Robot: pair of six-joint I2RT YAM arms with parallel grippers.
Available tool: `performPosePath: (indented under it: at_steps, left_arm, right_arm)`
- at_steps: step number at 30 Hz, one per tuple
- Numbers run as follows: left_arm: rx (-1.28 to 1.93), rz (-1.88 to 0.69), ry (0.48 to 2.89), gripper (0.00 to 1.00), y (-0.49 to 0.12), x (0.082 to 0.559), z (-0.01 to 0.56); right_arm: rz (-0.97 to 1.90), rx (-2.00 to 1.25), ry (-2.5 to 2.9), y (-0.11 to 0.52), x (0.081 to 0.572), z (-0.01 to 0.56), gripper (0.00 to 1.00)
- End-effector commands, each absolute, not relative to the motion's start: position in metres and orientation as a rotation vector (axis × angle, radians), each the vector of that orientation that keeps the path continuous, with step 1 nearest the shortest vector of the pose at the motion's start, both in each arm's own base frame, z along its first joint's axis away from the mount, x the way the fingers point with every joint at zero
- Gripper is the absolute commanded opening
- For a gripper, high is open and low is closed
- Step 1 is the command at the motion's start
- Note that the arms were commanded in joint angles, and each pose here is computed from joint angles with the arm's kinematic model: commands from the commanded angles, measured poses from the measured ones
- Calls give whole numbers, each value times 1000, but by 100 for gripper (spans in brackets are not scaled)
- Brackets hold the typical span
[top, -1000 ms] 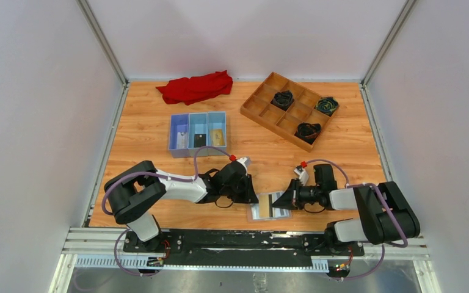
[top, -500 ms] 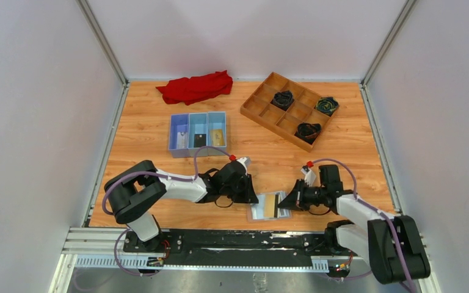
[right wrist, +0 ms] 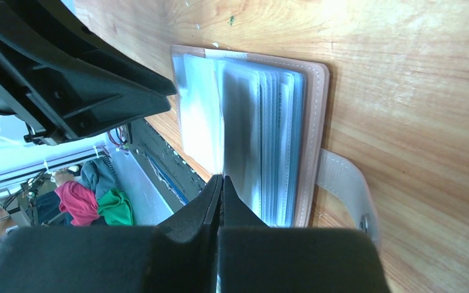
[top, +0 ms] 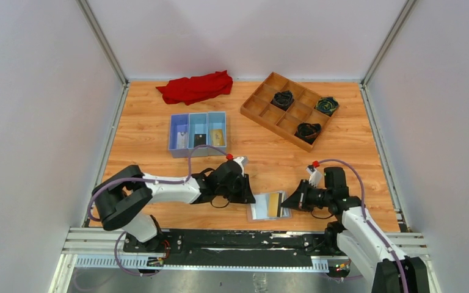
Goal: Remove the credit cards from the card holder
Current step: Remove the credit card from the card holder, then place the credit card in the storage box.
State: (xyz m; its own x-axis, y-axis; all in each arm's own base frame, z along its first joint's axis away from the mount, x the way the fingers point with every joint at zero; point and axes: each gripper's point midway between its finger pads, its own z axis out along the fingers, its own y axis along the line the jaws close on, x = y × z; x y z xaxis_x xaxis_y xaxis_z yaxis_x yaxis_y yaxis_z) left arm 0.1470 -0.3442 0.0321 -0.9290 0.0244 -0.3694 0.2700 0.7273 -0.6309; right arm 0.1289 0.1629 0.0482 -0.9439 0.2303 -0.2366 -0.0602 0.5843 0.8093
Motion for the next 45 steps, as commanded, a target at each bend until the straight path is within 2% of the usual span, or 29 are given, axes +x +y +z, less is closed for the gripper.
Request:
performPosePath:
  at_steps: [1, 10, 14, 16, 18, 21, 25, 29, 33, 39, 45]
  left_arm:
    - [263, -1025, 2530, 27, -340, 151, 58]
    - [284, -836, 2497, 29, -316, 164, 93]
    - [277, -801, 2461, 32, -309, 169, 105]
    - [290, -830, 2453, 38, -313, 168, 110]
    - [314, -896, 2444, 52, -321, 164, 117]
    - [339, -1043, 2427, 64, -336, 154, 124]
    - [345, -1204, 2387, 68, -353, 146, 131]
    - [365, -1258, 2365, 71, -360, 144, 139]
    - [365, -1315, 2321, 78, -364, 144, 153]
    - [342, -1364, 2314, 76, -365, 144, 157]
    - [307, -1508, 2241, 66, -375, 141, 176]
  right_arm:
    - [1278, 187, 2506, 159, 126, 49, 0]
    - [1279, 154, 2433, 160, 132, 64, 0]
    - [1278, 135, 2407, 161, 135, 74, 0]
    - [1280, 126, 2392, 161, 137, 79, 0]
    - [1289, 110, 2373, 162, 139, 87, 0]
    - [1332, 83, 2325, 167, 143, 102, 0]
    - [1433, 46, 2242, 176, 146, 123, 0]
    - [1583, -10, 2141, 186, 144, 146, 0]
    - [1655, -58, 2079, 190, 142, 162, 0]
    - [1719, -101, 2037, 195, 137, 175, 0]
    - [1727, -116, 2043, 198, 134, 173, 0]
